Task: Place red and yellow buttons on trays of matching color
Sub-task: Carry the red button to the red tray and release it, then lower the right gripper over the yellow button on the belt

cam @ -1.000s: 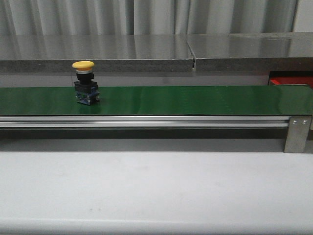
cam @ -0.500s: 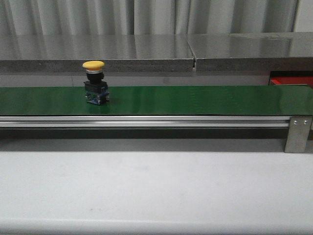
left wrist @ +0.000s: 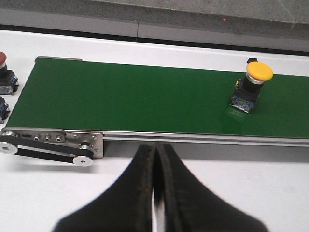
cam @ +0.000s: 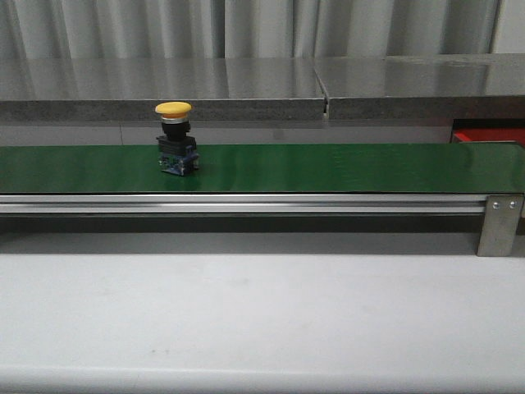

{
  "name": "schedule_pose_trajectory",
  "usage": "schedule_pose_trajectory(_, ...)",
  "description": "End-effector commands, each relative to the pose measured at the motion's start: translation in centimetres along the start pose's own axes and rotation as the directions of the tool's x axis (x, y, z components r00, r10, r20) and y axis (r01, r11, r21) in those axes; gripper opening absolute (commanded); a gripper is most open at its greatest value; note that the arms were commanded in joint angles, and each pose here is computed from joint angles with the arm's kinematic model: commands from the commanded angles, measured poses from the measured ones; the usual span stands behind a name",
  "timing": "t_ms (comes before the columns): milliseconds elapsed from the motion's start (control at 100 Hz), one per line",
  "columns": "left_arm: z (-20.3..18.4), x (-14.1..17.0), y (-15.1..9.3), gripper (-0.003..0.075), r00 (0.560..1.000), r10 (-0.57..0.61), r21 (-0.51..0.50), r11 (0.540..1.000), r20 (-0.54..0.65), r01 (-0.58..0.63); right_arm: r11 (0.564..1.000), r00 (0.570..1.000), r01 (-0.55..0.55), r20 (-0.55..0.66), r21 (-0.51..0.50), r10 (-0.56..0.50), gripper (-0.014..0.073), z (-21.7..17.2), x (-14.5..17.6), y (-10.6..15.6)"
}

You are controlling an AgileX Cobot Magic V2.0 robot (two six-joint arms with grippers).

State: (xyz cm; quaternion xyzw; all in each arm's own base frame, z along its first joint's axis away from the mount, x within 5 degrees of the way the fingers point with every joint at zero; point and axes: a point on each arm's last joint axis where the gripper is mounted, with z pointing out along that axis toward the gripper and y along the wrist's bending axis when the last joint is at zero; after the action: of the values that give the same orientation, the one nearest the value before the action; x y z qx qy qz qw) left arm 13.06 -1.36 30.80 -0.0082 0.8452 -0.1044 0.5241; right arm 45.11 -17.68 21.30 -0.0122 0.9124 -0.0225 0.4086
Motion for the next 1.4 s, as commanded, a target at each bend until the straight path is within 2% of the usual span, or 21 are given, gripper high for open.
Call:
schedule_pose_trajectory(0, -0.4, -1.3, -0.2, -0.002, 0.996, -0.013, 0.003, 1.0, 0.09, 0.013, 0.999, 0.995, -0.004, 0.102, 0.048, -0.001, 0.0097, -2.3, -2.6, -0.6)
schedule_pose_trajectory(240, -0.4, -1.3, -0.2, -0.002, 0.996, -0.013, 0.003, 1.0, 0.09, 0.013, 1.0, 0.999, -0.011, 0.054, 0.016, 0.011, 0.0097, -0.8, -1.4, -0.5)
schedule_pose_trajectory(340, -0.4, -1.3, -0.2, -0.002, 0.996, -0.013, 0.003, 1.0, 0.09, 0.013, 1.0, 0.998, -0.011, 0.054, 0.016, 0.011, 0.0134, -0.8, -1.4, -0.5)
schedule_pose_trajectory(410, -0.4, -1.3, -0.2, -0.002, 0.996, -0.013, 0.003, 1.0, 0.09, 0.013, 1.0, 0.999, -0.011, 0.051, 0.012, 0.011, 0.0218, -0.8, -1.4, -0.4)
schedule_pose_trajectory(530, -0.4, -1.3, -0.2, -0.002, 0.996, -0.013, 0.003, 1.0, 0.09, 0.013, 1.0, 0.999, -0.011, 0.047, 0.007, 0.011, 0.0443, -0.8, -1.3, -0.4)
schedule_pose_trajectory(630, -0.4, -1.3, -0.2, -0.002, 0.996, -0.013, 0.003, 1.0, 0.09, 0.013, 1.0, 0.999, -0.009, 0.046, -0.001, 0.009, 0.0533, -1.2, -1.5, -0.3)
schedule_pose_trajectory(830, -0.4, -1.3, -0.2, -0.002, 0.996, -0.013, 0.003, 1.0, 0.09, 0.013, 1.0, 0.997, 0.007, 0.082, 0.001, -0.007, 0.0531, -3.2, -2.9, -0.1)
schedule_pose_trajectory(1080, -0.4, -1.3, -0.2, -0.002, 0.996, -0.013, 0.003, 1.0, 0.09, 0.013, 0.998, 0.986, 0.051, 0.158, 0.023, -0.054, 0.0531, -7.9, -5.5, 0.6)
schedule_pose_trajectory(1250, -0.4, -1.3, -0.2, -0.002, 0.996, -0.013, 0.003, 1.0, 0.09, 0.013, 0.993, 0.986, 0.097, 0.141, -0.071, -0.086, 0.0531, -11.3, -6.5, 2.4)
schedule_pose_trajectory(1390, -0.4, -1.3, -0.2, -0.002, 0.996, -0.013, 0.003, 1.0, 0.09, 0.013, 0.976, 0.973, 0.169, 0.179, -0.14, -0.143, 0.0531, -13.6, -7.7, 5.2)
